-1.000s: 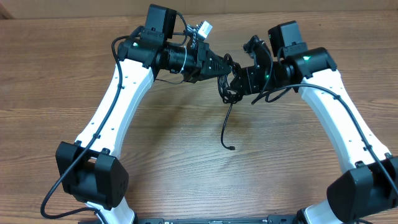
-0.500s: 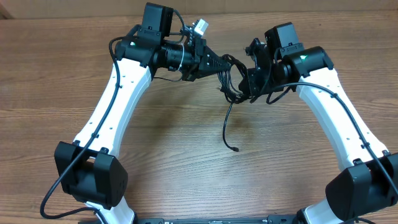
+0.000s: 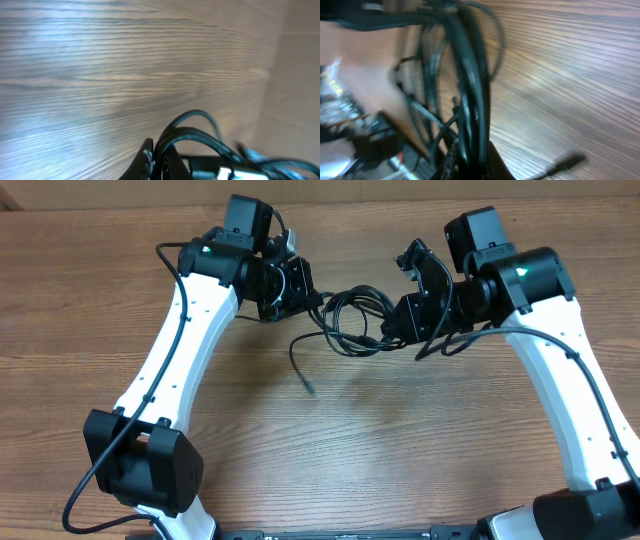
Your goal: Untangle cables
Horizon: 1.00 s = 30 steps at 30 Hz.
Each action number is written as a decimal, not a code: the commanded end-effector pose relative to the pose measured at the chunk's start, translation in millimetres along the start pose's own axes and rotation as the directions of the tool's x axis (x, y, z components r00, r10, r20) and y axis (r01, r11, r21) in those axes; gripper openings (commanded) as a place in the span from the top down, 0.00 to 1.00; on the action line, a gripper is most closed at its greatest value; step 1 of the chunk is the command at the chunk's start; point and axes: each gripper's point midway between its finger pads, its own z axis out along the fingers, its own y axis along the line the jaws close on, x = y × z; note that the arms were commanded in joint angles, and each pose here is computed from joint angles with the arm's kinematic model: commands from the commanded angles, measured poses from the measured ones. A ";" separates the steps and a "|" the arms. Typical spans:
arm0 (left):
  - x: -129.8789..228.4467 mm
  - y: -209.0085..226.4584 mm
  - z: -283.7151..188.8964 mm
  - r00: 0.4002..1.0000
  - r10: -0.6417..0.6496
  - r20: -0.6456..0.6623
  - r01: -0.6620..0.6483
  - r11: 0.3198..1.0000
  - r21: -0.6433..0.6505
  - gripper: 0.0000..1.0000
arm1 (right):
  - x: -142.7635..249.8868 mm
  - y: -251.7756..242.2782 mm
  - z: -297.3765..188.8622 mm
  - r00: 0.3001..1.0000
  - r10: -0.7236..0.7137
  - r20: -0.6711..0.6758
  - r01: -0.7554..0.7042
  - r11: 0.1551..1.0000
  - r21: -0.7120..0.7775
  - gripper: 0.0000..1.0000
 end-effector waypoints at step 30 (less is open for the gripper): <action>38.8 -50.9 -11.2 0.805 0.593 0.015 -0.553 0.741 0.379 0.85 | -13.9 -54.3 -103.9 0.916 0.212 0.341 -0.321 0.898 0.302 0.09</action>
